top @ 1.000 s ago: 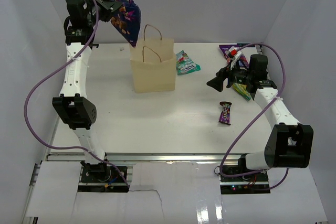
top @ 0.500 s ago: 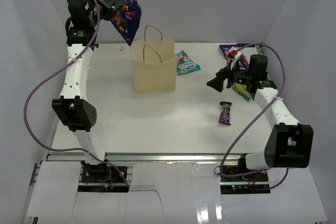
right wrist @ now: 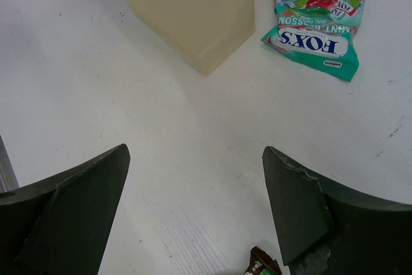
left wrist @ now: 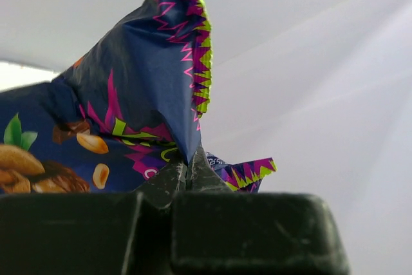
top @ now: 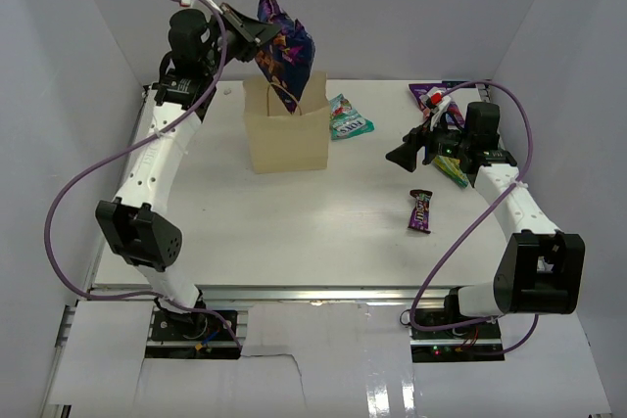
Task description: Place the snacks into the paper bag
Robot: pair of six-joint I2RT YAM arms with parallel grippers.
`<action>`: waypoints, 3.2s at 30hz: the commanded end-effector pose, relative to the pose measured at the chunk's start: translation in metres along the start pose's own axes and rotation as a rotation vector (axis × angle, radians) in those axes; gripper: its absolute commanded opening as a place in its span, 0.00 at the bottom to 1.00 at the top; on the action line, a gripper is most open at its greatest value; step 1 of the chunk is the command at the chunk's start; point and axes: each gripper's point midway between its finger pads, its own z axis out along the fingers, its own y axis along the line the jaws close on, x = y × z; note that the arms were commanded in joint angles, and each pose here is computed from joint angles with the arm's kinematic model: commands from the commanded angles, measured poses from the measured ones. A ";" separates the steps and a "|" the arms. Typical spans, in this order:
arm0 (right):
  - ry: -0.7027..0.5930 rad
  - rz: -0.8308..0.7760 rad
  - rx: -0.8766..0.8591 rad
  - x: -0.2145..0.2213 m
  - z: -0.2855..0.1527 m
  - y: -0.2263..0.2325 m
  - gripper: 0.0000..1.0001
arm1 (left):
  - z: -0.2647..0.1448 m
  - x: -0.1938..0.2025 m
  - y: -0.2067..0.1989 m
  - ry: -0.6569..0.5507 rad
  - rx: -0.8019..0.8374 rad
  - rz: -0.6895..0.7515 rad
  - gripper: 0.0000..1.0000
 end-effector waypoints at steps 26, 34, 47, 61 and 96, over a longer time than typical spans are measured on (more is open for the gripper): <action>-0.005 -0.035 -0.007 0.000 -0.006 0.005 0.89 | -0.055 -0.001 -0.025 -0.158 0.095 0.029 0.53; 0.062 -0.001 0.111 0.016 -0.006 -0.018 0.90 | -0.077 0.003 -0.025 -0.174 0.082 0.123 0.62; 0.729 0.431 0.641 0.180 -0.057 -0.046 0.81 | -0.244 0.042 0.108 -0.220 -0.588 0.394 0.93; 0.734 0.539 0.469 0.189 -0.035 -0.021 0.15 | -0.275 0.122 0.175 -0.123 -0.658 0.172 0.94; -0.511 -0.294 0.395 -0.256 0.179 0.027 0.75 | -0.265 0.171 0.188 0.007 -0.532 0.110 0.94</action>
